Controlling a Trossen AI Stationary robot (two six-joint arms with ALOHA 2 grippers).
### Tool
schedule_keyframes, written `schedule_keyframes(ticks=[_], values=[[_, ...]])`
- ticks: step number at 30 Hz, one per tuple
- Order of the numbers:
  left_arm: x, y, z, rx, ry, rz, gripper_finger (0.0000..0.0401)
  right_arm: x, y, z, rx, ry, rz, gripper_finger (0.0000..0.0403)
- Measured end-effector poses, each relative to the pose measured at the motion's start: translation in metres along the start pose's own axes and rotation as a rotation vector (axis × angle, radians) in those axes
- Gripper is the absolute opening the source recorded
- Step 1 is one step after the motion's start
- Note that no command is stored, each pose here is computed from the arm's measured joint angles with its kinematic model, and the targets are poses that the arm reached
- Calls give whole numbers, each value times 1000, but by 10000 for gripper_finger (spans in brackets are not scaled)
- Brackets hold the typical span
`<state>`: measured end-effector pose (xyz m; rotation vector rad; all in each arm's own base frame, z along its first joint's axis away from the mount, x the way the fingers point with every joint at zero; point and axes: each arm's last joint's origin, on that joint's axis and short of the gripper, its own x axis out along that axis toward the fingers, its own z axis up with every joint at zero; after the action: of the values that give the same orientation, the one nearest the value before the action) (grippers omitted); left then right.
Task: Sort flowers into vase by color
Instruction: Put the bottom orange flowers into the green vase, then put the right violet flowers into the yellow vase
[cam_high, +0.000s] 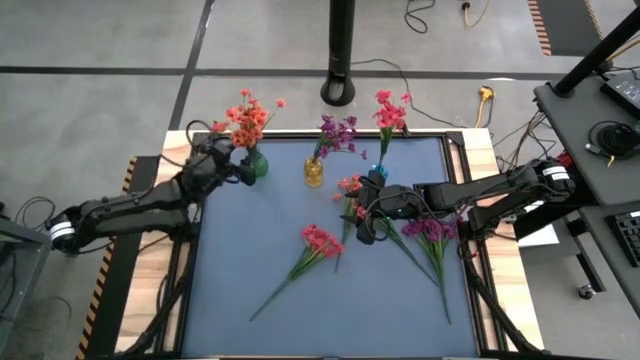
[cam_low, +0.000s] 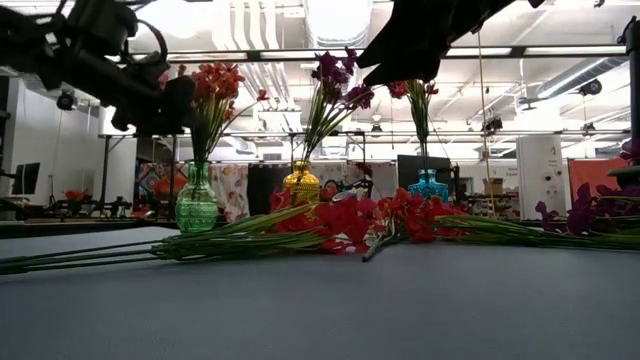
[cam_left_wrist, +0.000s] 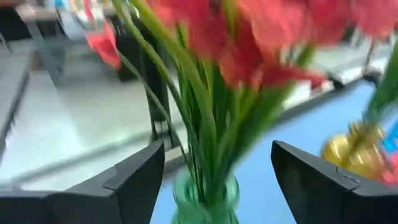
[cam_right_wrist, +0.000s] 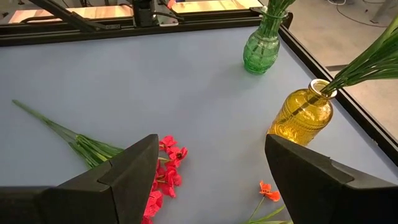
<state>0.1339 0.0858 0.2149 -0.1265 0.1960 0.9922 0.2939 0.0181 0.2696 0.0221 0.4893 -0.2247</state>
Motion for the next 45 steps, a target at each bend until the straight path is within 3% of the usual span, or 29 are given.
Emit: schedule_keyframes(ticks=[6, 10, 16, 25, 33, 38, 45], values=[[-16, 1, 15, -39, 273, 1, 280, 0, 0, 0, -1, 1, 0, 288], [-29, -4, 27, -72, 409, -75, 279, 0, 0, -1, 19, 11, -1, 288], [-47, -19, 23, -103, 510, -153, 276, -1, -1, -10, 125, 103, -8, 288], [-78, -42, 3, -111, 635, -258, 263, -8, -1, -35, 338, 398, 2, 288], [-102, -68, -17, -78, 745, -351, 260, -26, 3, -62, 547, 761, -53, 288], [-111, -88, -26, -58, 719, -400, 260, -41, 15, -74, 632, 941, -94, 288], [-114, -112, -30, -15, 681, -422, 260, -55, 42, -75, 780, 1071, -26, 288]])
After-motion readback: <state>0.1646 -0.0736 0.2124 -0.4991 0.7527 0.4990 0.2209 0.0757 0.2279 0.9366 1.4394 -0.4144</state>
